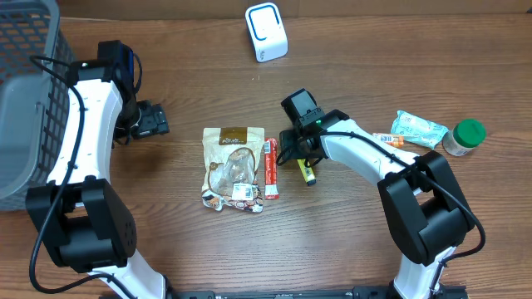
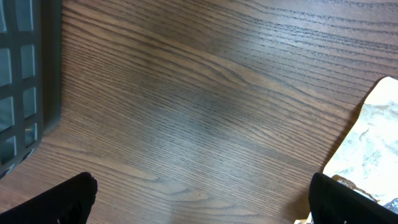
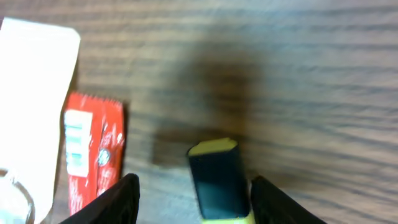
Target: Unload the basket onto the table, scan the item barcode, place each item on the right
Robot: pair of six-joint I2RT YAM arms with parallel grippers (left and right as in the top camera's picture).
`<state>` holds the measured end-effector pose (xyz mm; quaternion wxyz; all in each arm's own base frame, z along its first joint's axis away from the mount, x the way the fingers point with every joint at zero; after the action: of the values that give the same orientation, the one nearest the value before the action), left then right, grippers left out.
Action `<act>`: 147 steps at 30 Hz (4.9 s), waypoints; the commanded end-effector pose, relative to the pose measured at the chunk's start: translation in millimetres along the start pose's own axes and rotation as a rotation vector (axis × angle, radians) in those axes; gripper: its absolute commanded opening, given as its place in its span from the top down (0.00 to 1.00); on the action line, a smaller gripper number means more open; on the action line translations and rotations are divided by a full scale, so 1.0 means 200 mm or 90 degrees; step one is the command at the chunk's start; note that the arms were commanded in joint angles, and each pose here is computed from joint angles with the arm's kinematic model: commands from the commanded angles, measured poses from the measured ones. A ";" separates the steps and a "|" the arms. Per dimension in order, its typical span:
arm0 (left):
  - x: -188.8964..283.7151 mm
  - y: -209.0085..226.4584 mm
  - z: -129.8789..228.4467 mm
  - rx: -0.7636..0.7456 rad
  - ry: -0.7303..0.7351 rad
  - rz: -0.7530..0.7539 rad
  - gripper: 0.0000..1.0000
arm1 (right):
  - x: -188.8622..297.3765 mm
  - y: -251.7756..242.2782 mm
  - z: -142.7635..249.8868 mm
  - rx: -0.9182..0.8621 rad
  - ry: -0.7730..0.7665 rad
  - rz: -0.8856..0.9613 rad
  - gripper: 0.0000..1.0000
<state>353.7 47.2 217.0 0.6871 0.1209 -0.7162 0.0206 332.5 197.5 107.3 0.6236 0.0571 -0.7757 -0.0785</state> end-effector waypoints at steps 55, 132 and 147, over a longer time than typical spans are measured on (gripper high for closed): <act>0.01 -0.01 -0.01 -0.016 -0.004 0.003 0.00 | 0.02 -0.29 -0.12 -0.087 -0.110 0.100 0.85; 0.01 -0.01 -0.01 -0.016 -0.004 0.003 0.01 | -0.06 -0.17 0.13 0.166 0.103 0.013 0.80; 0.01 -0.01 -0.01 -0.016 -0.004 0.003 0.00 | -0.07 0.06 0.23 0.234 0.016 0.112 0.91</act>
<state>353.7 47.2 217.0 0.6871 0.1209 -0.7162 0.0206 296.2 214.4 99.1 0.6081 0.1220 -0.7770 0.1075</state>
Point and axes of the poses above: each gripper's point midway between its finger pads, its own x axis back along the fingers, its own y axis along the line the jaws close on, z = x × y, the point moved 10 cm from there along x, back along the fingers, and after that the axes turned 9 degrees about -x, right-handed, at the moved point
